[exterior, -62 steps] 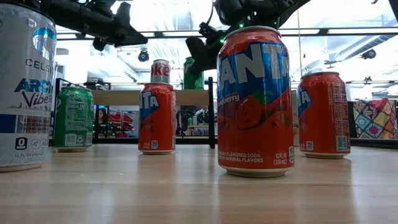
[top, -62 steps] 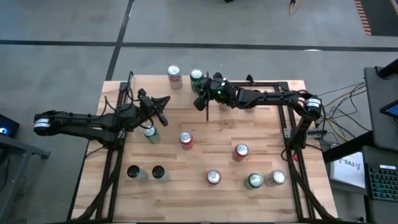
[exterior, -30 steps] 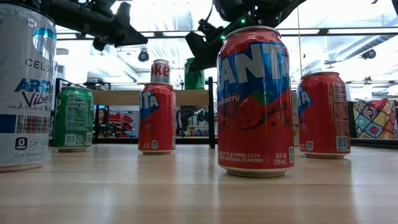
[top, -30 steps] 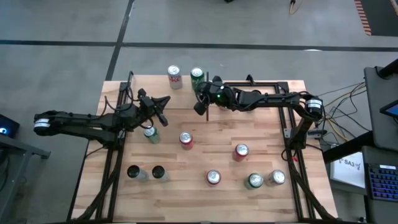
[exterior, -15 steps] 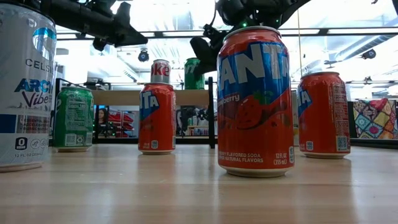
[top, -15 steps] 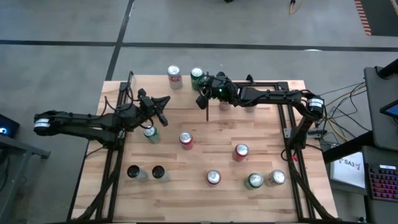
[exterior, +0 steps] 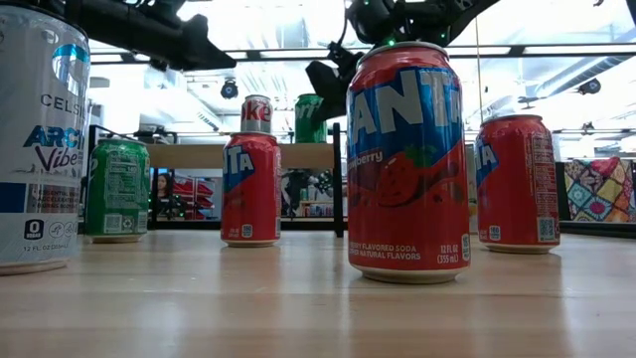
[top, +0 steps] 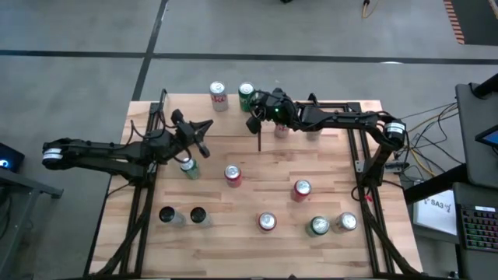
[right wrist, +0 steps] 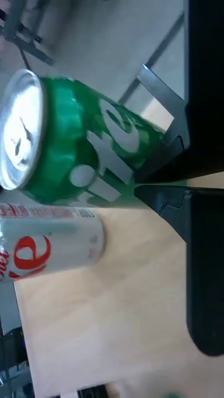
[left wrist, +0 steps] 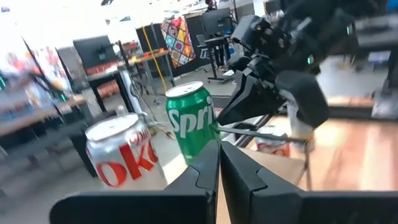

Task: Place canned beverage on shelf
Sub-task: Put the middle green soda can on the shelf

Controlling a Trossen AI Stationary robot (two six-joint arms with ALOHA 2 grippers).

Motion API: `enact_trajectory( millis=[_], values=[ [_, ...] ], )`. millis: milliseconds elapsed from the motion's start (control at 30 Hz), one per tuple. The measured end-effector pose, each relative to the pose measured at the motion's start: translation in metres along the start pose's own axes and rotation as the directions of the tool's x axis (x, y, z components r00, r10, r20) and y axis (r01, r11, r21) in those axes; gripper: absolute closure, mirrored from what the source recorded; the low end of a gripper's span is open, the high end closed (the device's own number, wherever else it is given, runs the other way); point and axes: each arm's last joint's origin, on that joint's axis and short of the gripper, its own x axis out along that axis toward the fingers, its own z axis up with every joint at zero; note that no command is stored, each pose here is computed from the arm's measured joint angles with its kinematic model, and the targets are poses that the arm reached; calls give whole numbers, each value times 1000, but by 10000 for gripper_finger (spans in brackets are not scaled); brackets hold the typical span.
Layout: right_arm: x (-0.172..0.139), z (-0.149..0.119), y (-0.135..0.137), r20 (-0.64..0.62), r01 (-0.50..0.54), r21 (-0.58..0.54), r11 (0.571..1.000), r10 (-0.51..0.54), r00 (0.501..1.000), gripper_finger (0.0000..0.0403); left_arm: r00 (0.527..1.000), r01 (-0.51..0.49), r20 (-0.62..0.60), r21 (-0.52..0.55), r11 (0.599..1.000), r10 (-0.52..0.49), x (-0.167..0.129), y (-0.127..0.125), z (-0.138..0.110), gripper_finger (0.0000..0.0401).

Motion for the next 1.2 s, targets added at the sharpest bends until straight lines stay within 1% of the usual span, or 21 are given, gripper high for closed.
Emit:
enact_trajectory(
  millis=[67, 133, 267, 333, 400, 467, 600, 767, 900, 967, 1100, 1200],
  values=[
    [-3, 1, 4, -4, -38, 28, 999, 38, 999, 394, 999, 38, 12, 96, 995, -39, 0, -1, 1, 401],
    [-8, 3, 8, -1, -77, 64, 995, 78, 997, 394, 992, 117, 29, 172, 978, -124, 0, -4, 1, 401],
    [-18, 11, 19, 4, -122, 144, 982, 122, 992, 394, 941, 294, 85, 273, 916, -328, -2, -9, 1, 401],
    [-22, 18, 25, 23, -136, 186, 973, 134, 991, 394, 917, 340, 105, 294, 893, -384, -3, -10, 3, 401],
    [-27, 25, 31, 49, -156, 218, 964, 149, 988, 394, 909, 349, 119, 303, 887, -399, -4, -9, 4, 401],
    [-30, 30, 37, 64, -171, 237, 956, 160, 985, 394, 909, 347, 125, 298, 889, -397, -6, -8, 5, 401],
    [-35, 33, 47, 81, -124, 271, 955, 106, 991, 394, 904, 359, 130, 286, 888, -408, -10, -5, 5, 401],
    [-41, 35, 55, 101, -47, 288, 957, 18, 995, 394, 849, 437, 177, 293, 850, -497, -20, -2, 4, 401],
    [-39, 38, 57, 103, -21, 306, 952, -11, 995, 394, 824, 454, 220, 295, 841, -522, -28, 2, 4, 401],
    [-36, 37, 57, 98, -16, 314, 949, -16, 995, 394, 822, 454, 226, 297, 840, -523, -30, 3, 2, 401],
    [-26, 30, 56, 67, 44, 302, 952, -68, 995, 394, 825, 438, 247, 290, 851, -509, -33, 7, 2, 401],
    [-22, 29, 54, 66, 56, 306, 950, -80, 995, 394, 827, 437, 250, 278, 855, -504, -34, 9, 2, 401]
  ],
)
